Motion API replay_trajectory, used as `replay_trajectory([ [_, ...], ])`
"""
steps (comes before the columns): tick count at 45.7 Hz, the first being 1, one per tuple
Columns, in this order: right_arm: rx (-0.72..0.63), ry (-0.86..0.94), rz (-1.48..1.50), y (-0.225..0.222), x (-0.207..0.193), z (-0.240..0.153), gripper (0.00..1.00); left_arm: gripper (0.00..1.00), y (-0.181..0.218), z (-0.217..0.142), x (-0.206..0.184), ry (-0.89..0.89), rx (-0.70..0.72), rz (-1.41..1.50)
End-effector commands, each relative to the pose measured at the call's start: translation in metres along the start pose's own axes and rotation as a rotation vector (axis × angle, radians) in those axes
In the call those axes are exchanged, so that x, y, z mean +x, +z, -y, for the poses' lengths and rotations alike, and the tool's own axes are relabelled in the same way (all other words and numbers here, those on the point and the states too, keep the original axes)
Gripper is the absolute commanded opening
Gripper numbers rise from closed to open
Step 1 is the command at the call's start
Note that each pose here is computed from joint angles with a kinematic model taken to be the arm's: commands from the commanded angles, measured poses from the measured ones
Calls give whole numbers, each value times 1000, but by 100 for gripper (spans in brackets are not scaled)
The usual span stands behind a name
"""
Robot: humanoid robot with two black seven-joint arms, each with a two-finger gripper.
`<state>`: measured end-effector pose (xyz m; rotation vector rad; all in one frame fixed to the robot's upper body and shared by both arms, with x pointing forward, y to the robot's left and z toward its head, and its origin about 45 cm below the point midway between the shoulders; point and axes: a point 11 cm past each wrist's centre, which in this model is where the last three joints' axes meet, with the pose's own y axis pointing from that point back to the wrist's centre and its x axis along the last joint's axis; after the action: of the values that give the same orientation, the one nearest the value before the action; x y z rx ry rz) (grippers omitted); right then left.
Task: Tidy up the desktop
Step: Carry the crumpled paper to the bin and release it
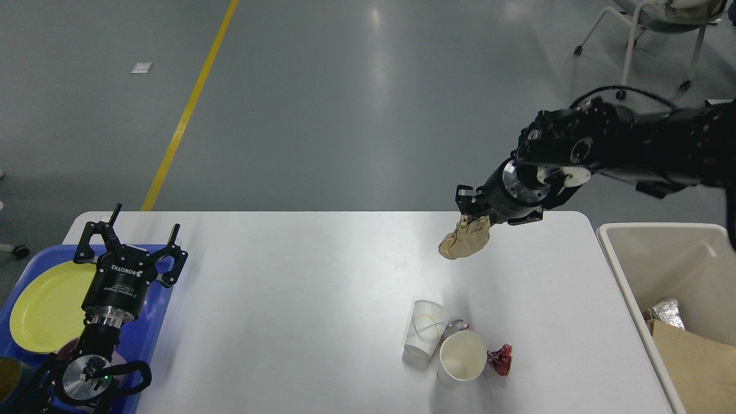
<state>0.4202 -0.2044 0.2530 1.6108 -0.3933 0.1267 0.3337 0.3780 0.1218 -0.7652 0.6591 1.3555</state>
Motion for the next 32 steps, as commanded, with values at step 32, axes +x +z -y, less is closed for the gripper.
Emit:
replay_trajectory([
  [32,-108,-86,-64,36,-29,-153,0,96,0,0,0,0,0,0],
])
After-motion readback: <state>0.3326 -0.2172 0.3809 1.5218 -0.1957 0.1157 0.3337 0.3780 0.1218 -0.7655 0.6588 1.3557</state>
